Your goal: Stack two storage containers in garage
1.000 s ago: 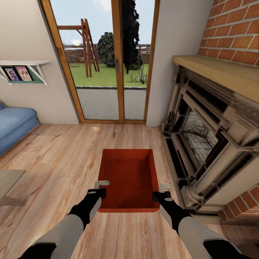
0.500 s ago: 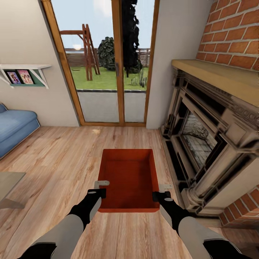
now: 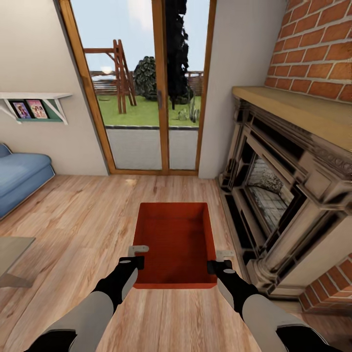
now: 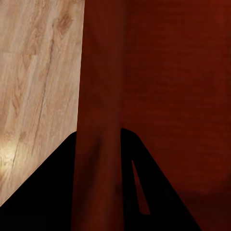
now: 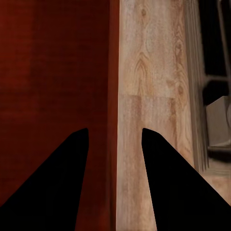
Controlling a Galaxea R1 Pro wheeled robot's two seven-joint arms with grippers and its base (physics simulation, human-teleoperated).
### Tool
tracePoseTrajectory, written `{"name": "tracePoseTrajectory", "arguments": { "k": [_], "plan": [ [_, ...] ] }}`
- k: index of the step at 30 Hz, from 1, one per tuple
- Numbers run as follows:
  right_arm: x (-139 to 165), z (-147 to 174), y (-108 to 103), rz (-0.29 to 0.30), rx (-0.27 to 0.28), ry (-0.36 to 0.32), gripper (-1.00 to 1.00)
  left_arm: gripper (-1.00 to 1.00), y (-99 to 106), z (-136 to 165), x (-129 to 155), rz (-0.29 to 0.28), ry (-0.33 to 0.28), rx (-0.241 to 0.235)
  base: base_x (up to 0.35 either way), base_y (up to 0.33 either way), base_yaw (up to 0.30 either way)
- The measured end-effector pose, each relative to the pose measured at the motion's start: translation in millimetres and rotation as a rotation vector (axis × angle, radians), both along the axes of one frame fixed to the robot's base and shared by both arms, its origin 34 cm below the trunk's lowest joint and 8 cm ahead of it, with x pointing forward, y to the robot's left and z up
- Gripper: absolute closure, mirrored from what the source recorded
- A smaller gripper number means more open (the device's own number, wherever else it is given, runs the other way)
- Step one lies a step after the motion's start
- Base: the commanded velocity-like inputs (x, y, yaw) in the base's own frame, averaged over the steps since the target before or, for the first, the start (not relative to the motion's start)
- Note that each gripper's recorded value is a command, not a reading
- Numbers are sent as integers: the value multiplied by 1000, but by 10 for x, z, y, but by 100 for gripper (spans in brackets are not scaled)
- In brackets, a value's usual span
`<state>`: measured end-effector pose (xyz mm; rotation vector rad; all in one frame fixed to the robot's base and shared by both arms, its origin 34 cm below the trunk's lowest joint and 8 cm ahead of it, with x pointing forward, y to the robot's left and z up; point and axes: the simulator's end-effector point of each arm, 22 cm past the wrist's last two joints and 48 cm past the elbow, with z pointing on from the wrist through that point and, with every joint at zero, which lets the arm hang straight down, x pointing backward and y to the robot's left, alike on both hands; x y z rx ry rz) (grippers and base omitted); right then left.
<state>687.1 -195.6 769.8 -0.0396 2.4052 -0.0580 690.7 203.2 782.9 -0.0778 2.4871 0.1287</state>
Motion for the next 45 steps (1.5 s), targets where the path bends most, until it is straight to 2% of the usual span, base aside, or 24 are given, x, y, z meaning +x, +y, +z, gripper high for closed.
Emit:
{"name": "tracePoseTrajectory", "arguments": {
  "k": [45],
  "plan": [
    [151,418,2,0,0,-72,100,100,2,421,143,0,-72,0,0,0,0]
  ]
}}
